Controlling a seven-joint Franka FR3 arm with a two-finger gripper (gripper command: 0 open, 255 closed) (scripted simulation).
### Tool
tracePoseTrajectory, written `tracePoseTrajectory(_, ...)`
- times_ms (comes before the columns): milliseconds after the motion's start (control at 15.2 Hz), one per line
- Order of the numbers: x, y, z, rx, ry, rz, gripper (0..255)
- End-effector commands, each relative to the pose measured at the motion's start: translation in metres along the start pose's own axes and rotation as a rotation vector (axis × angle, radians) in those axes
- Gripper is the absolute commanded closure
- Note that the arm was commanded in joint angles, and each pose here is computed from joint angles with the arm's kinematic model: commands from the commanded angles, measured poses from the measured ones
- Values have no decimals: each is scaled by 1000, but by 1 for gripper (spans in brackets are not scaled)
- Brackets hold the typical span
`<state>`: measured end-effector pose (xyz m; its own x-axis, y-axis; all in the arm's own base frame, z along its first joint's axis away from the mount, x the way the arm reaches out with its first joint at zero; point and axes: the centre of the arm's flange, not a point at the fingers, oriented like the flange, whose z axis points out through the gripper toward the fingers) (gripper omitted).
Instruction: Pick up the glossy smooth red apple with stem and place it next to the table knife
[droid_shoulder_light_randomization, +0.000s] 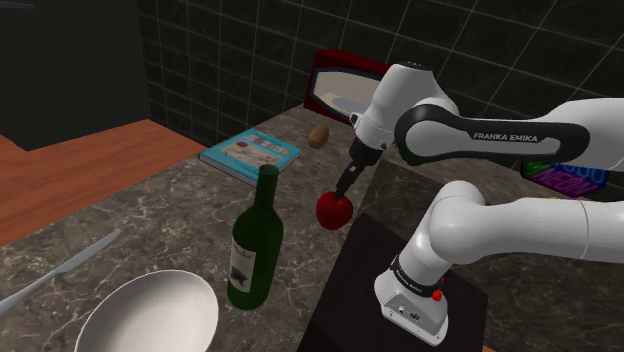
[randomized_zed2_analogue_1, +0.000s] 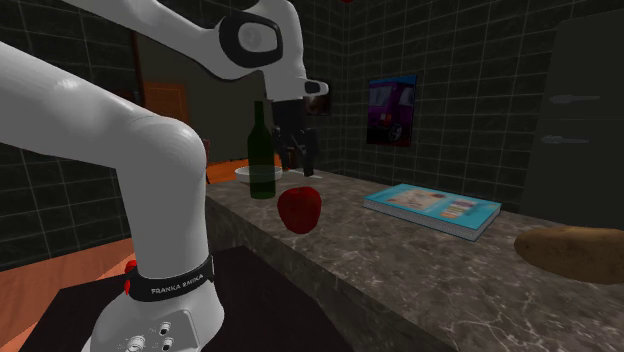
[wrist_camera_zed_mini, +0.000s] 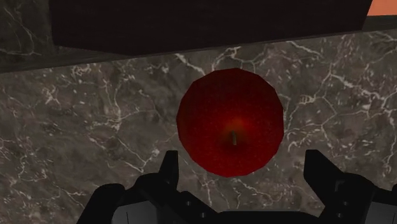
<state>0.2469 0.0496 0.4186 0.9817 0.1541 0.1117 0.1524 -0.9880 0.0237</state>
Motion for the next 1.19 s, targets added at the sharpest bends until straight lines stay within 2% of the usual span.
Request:
tracePoseTrajectory(0, 1, 0, 13, 0, 1, 0, 0)
tracePoseTrajectory(132, 1, 0, 27, 0, 1, 0, 0)
tracePoseTrajectory(660, 1, 0, 27, 0, 1, 0, 0)
tracePoseTrajectory(726, 1, 0, 27, 0, 1, 0, 255)
tracePoseTrajectory(1122, 1, 0, 27, 0, 1, 0, 255)
